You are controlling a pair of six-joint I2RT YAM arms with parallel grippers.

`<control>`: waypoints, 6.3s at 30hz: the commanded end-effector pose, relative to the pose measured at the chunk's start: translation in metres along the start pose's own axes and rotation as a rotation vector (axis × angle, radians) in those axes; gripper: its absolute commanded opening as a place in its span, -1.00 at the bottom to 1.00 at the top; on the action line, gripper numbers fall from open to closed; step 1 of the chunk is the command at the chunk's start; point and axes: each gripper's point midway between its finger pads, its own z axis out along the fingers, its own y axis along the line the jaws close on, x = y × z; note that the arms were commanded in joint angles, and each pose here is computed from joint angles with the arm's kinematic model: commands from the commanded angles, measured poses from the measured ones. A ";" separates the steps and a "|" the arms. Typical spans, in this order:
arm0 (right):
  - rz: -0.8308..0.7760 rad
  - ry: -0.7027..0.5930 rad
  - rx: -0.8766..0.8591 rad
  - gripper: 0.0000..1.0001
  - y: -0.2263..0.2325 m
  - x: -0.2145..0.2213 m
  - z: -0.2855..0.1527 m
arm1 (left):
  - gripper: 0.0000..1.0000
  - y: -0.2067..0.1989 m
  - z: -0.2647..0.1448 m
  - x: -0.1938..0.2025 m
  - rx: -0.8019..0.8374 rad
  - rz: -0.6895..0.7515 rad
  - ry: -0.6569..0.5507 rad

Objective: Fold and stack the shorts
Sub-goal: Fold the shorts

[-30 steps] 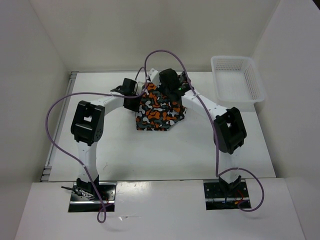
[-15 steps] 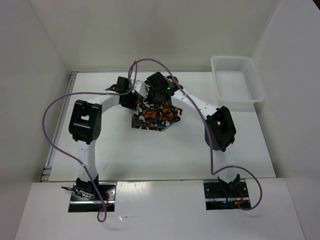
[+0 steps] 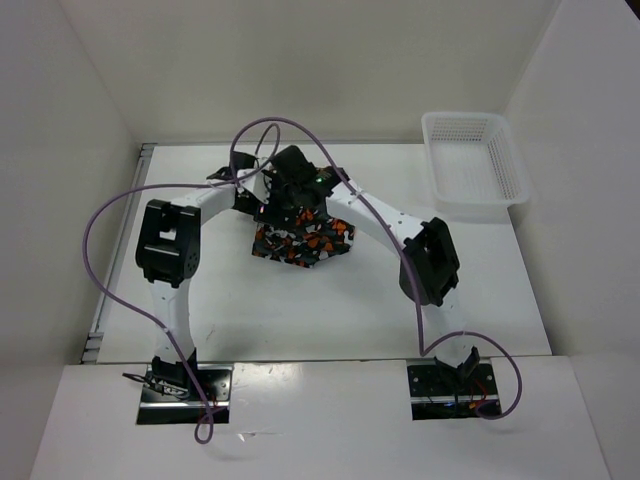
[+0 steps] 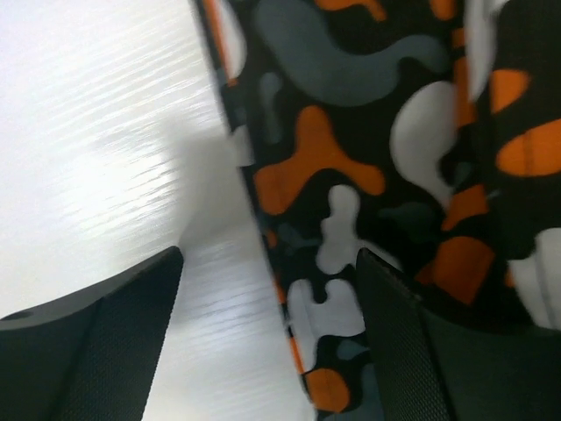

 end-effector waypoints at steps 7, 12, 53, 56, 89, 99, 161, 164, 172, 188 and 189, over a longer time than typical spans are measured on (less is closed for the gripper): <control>0.030 -0.078 0.097 0.52 0.002 -0.008 -0.074 | 0.83 0.066 -0.065 -0.051 -0.136 -0.085 -0.053; 0.056 -0.017 0.141 0.44 -0.002 0.037 -0.068 | 0.86 0.026 -0.096 -0.071 0.058 -0.073 -0.065; 0.049 0.177 0.104 0.07 0.028 0.142 -0.006 | -0.79 -0.061 -0.089 -0.089 0.226 0.038 -0.030; 0.064 0.176 0.075 0.07 0.034 0.146 0.001 | -0.65 -0.061 -0.081 -0.086 0.204 0.045 -0.016; -0.039 0.254 0.164 -1.00 0.017 0.166 0.003 | 0.25 -0.042 -0.030 0.022 0.320 -0.124 0.303; -0.102 0.242 0.216 -1.00 0.001 0.151 -0.015 | -1.00 -0.037 -0.051 -0.037 0.301 -0.083 0.164; 0.834 0.240 0.586 0.15 -0.134 0.272 -0.020 | -0.67 -0.082 -0.001 0.041 0.252 0.038 0.228; 0.808 0.256 0.600 0.13 -0.149 0.277 -0.009 | -0.67 -0.098 -0.011 0.070 0.321 0.024 0.300; 0.676 0.325 0.571 0.13 -0.173 0.246 0.036 | -0.37 -0.147 -0.039 0.112 0.479 0.040 0.407; 0.688 0.144 0.762 0.21 -0.208 0.150 -0.067 | 0.16 -0.116 -0.058 0.076 0.340 0.056 0.316; 0.690 0.160 0.752 0.21 -0.201 0.155 -0.069 | 0.19 -0.113 -0.059 0.079 0.322 0.057 0.327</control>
